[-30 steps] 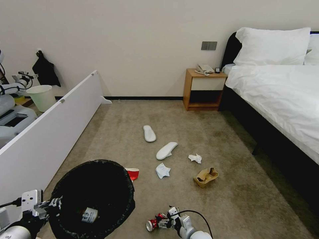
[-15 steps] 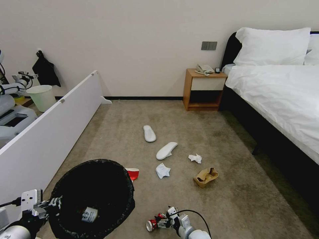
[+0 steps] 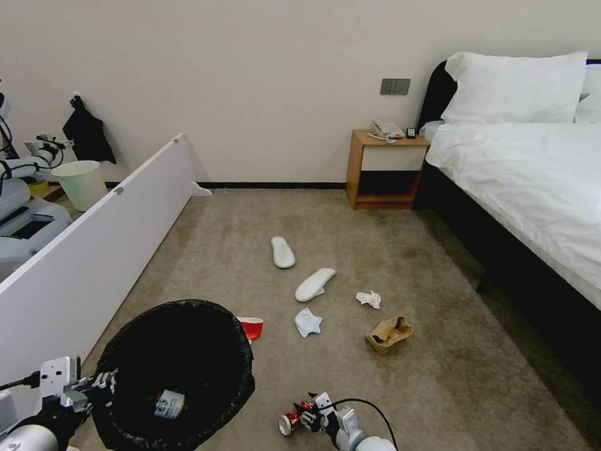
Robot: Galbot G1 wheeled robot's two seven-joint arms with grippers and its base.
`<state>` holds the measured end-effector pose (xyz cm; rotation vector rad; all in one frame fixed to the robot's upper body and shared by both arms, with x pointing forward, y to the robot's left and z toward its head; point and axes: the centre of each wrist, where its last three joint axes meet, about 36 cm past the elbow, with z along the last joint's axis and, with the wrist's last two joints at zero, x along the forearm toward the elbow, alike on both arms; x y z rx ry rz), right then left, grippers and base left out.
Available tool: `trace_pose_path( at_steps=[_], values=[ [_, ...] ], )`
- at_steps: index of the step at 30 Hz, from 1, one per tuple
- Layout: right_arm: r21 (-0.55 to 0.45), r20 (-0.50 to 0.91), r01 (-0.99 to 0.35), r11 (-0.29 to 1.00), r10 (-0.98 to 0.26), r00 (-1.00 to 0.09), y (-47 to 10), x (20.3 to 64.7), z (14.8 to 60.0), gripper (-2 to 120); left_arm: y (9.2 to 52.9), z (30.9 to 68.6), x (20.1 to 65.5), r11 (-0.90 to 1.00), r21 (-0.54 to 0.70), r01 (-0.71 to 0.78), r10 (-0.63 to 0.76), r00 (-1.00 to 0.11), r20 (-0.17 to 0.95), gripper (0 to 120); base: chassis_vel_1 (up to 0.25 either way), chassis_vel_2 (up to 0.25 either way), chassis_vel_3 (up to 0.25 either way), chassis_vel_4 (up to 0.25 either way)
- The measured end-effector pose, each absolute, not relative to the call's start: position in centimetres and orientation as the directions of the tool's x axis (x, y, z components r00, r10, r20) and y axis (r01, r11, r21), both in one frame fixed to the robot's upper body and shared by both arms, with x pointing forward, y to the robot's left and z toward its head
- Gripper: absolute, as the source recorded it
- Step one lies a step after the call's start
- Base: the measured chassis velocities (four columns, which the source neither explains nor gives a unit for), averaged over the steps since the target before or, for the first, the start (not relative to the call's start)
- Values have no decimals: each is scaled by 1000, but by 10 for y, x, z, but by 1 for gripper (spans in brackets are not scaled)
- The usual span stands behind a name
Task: Pick up the trash bin, then pick up the garbage from the floor and place it into the trash bin.
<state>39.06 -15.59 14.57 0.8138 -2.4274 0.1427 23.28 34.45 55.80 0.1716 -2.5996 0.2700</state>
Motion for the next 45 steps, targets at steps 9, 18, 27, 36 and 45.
trace_pose_path(
  at_steps=[9, 18, 27, 36, 45],
  values=[
    [79, 557, -583, 808, -521, -647, -158, 385, 143, 19, 345, 558, 233, 972, -159, -173, -70, -859, 508, 3, 0, 0, 0, 0],
    [80, 562, -577, 813, -515, -648, -161, 380, 141, 19, 343, 558, 233, 972, -163, -170, -66, -860, 506, 3, 0, 0, 0, 0],
    [80, 559, -573, 816, -512, -652, -161, 381, 143, 19, 344, 558, 234, 972, -164, -168, -64, -861, 504, 3, 0, 0, 0, 0],
    [101, 473, -543, 833, -521, -711, -166, 396, 189, 17, 345, 555, 237, 971, -167, -170, -63, -859, 508, 3, 0, 0, 0, 0],
    [110, 366, -533, 839, -532, -763, -183, 404, 248, 17, 344, 557, 240, 974, -163, -158, -56, -864, 501, 3, 0, 0, 0, 0]
  ],
)
